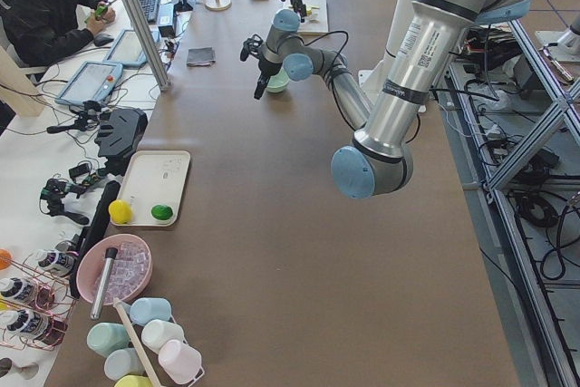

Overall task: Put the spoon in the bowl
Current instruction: 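Release the bowl with the left gripper while the right gripper reaches the spoon, then grasp the white spoon handle with the right gripper and carry it over the bowl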

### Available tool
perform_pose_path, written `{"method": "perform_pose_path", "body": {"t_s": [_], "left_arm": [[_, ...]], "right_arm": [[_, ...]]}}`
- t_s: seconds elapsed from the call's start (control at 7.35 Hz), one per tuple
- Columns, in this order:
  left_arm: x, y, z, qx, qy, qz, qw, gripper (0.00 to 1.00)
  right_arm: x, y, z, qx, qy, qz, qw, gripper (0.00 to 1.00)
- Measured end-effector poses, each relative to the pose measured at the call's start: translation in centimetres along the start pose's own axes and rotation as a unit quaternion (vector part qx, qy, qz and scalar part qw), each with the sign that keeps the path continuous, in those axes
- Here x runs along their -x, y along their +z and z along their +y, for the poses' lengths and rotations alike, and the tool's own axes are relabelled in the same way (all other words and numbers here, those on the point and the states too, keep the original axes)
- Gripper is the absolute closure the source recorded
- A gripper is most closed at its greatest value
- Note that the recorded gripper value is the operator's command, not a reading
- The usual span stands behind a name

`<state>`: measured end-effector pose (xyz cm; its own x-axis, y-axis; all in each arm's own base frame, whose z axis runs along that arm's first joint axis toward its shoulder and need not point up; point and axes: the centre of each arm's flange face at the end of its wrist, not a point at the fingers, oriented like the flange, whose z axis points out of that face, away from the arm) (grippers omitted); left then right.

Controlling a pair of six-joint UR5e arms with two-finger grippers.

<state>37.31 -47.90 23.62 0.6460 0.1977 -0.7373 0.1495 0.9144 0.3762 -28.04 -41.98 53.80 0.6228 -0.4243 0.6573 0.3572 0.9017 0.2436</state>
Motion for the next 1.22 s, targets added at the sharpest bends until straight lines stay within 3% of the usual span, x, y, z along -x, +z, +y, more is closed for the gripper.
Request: {"method": "perform_pose_path", "body": {"t_s": [0.27, 0.41, 0.95, 1.22], "left_arm": [[0.1, 0.0, 0.0, 0.000, 0.002, 0.000, 1.0000, 0.02], [0.0, 0.1, 0.0, 0.001, 0.002, 0.000, 1.0000, 0.02], [-0.2, 0.0, 0.0, 0.000, 0.004, 0.002, 1.0000, 0.02], [0.1, -0.1, 0.0, -0.001, 0.004, 0.001, 1.0000, 0.02]], "right_arm": [[0.1, 0.3, 0.0, 0.001, 0.004, 0.004, 1.0000, 0.92], [0.1, 0.3, 0.1, 0.001, 0.004, 0.006, 1.0000, 1.00], [0.4, -0.5, 0.0, -0.006, 0.002, 0.002, 1.0000, 1.00], [2.2, -4.6, -1.2, -0.029, 0.005, -0.010, 0.9995, 1.00]]}}
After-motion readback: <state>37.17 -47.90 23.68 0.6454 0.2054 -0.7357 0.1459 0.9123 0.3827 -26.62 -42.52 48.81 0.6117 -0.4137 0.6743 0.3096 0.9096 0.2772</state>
